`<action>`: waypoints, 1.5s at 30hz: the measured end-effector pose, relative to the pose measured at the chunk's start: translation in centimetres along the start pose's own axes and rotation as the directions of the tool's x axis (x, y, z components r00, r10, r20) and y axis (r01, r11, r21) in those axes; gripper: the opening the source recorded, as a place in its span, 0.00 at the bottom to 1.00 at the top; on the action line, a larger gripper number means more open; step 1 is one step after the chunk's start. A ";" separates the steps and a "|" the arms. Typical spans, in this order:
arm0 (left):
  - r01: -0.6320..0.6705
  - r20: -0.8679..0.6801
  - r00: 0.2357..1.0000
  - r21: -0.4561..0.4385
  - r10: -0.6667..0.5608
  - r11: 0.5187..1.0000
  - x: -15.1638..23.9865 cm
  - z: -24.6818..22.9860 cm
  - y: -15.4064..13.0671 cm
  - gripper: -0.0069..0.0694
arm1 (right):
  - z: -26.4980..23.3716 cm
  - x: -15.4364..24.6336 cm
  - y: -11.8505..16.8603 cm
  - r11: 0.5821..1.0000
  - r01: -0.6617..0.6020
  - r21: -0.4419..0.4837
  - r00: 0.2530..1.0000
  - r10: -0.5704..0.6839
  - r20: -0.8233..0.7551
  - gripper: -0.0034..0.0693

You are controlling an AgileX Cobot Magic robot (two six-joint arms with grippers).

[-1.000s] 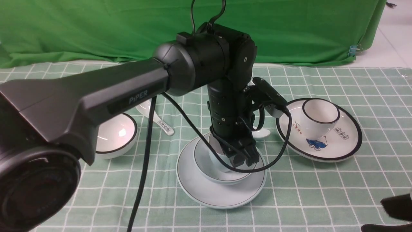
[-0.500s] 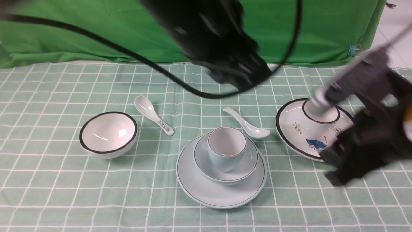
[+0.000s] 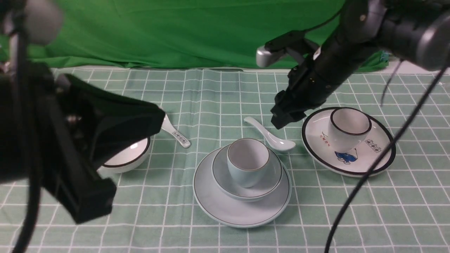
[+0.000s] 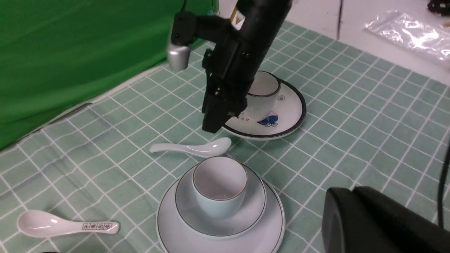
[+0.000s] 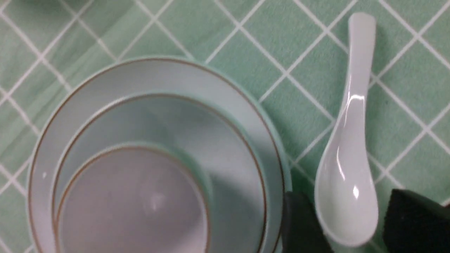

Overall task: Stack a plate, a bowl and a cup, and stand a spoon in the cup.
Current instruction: Use the right arm to grab a blue soup spoon

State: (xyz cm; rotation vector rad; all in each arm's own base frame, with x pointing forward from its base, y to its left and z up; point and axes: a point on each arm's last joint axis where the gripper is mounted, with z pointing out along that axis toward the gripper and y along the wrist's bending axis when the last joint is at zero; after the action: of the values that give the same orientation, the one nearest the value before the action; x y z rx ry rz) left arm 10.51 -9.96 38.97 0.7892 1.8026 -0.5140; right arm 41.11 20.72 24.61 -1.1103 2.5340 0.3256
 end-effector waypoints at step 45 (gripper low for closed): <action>0.020 0.011 1.000 0.010 -0.020 1.000 0.8 -0.1 -0.2 0.10 | -0.9 -3.7 -1.1 0.999 0.028 0.024 0.999 -0.028 0.041 0.28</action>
State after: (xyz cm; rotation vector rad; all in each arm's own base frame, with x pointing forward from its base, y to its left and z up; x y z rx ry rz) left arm 10.12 -9.75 38.23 0.7741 1.8008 -0.5393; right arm 44.05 22.15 26.90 -1.1180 2.4779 0.3077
